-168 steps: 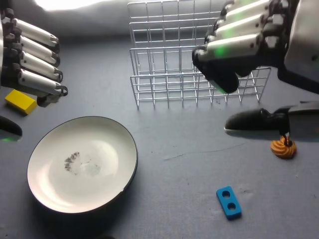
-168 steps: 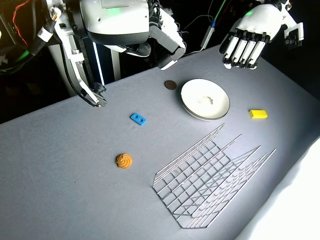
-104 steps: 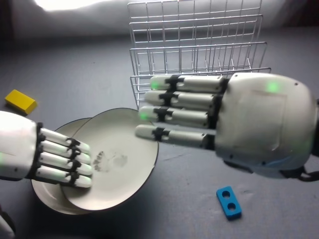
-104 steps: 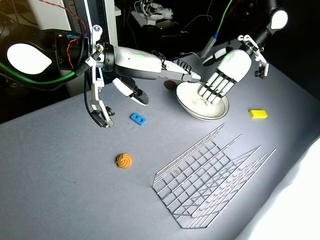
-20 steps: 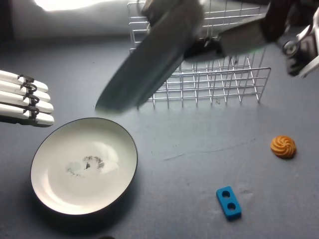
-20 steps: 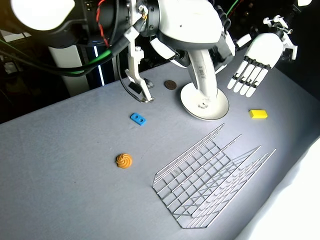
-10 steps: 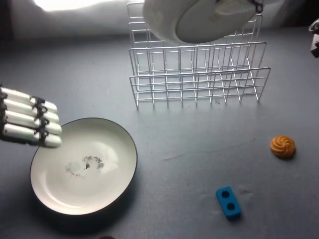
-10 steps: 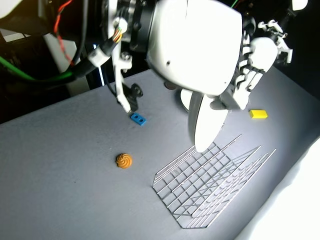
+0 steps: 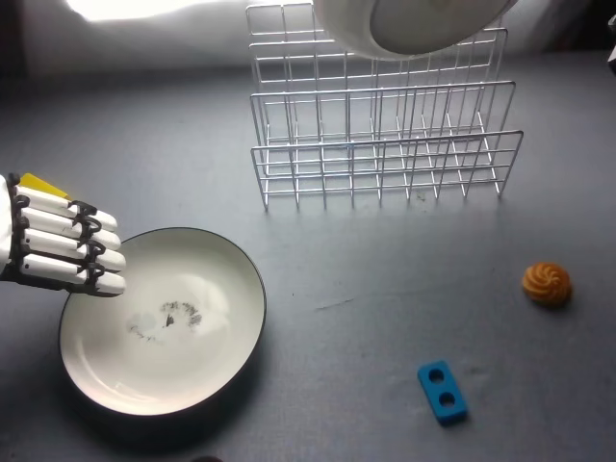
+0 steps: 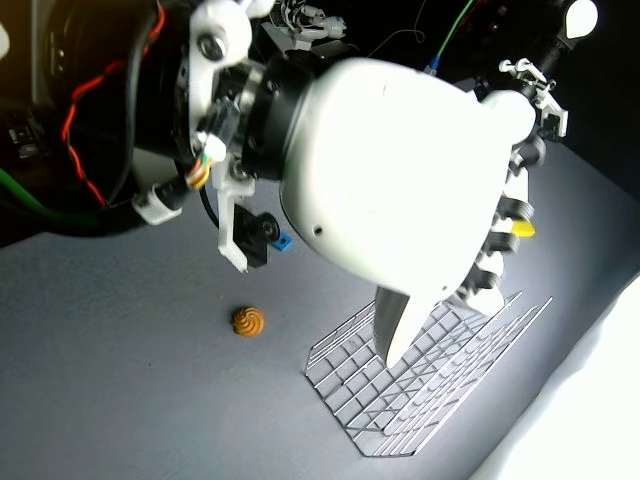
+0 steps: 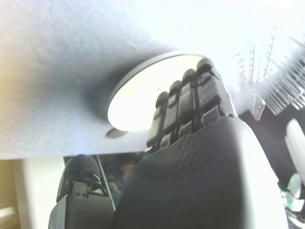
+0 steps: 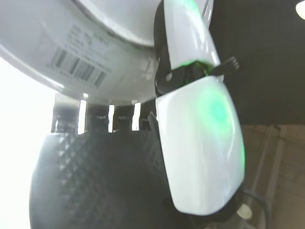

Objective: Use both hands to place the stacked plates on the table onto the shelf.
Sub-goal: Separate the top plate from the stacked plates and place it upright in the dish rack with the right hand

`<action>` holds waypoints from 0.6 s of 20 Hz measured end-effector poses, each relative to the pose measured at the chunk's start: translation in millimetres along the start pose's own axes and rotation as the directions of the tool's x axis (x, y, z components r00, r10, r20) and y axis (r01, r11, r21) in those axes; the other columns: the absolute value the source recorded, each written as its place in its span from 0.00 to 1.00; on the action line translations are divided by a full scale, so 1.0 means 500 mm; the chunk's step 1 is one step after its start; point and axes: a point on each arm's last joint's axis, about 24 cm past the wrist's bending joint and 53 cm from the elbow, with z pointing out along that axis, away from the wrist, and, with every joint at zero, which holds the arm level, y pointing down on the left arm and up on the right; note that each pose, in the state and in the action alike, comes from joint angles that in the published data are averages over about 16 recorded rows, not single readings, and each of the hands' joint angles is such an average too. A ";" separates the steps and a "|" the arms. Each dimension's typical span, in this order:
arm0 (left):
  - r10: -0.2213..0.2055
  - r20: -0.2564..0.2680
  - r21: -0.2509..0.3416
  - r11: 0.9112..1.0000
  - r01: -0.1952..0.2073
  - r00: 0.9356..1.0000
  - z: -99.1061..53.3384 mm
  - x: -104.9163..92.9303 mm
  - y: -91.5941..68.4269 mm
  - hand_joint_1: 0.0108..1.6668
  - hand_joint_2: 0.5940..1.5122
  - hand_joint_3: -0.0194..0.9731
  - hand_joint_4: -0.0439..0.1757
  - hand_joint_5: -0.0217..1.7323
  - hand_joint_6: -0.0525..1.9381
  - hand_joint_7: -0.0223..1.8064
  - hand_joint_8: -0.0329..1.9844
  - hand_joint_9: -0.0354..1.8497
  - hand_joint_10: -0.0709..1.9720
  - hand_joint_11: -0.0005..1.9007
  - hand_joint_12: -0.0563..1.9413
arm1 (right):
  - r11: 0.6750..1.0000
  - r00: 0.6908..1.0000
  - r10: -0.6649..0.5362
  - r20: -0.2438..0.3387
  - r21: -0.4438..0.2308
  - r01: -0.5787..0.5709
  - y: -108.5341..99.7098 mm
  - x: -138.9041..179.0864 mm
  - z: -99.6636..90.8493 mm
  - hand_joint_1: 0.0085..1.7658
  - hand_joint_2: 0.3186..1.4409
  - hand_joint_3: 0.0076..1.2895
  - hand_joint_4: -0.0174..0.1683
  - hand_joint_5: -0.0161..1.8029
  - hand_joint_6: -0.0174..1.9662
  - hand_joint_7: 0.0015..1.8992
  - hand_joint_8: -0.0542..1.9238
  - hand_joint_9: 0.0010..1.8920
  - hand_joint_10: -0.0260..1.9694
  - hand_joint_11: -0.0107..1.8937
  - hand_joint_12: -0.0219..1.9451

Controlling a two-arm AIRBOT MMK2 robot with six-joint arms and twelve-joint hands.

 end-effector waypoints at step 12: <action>-0.004 -0.005 -0.010 1.000 0.004 1.000 0.006 0.005 0.006 0.01 0.57 0.04 0.21 0.03 0.03 0.02 0.02 0.03 0.04 0.01 0.03 | 0.991 0.992 0.124 0.022 0.056 -0.125 -0.081 -0.012 0.042 0.77 0.62 0.00 0.06 0.49 0.52 0.53 0.48 0.50 0.62 0.41 0.71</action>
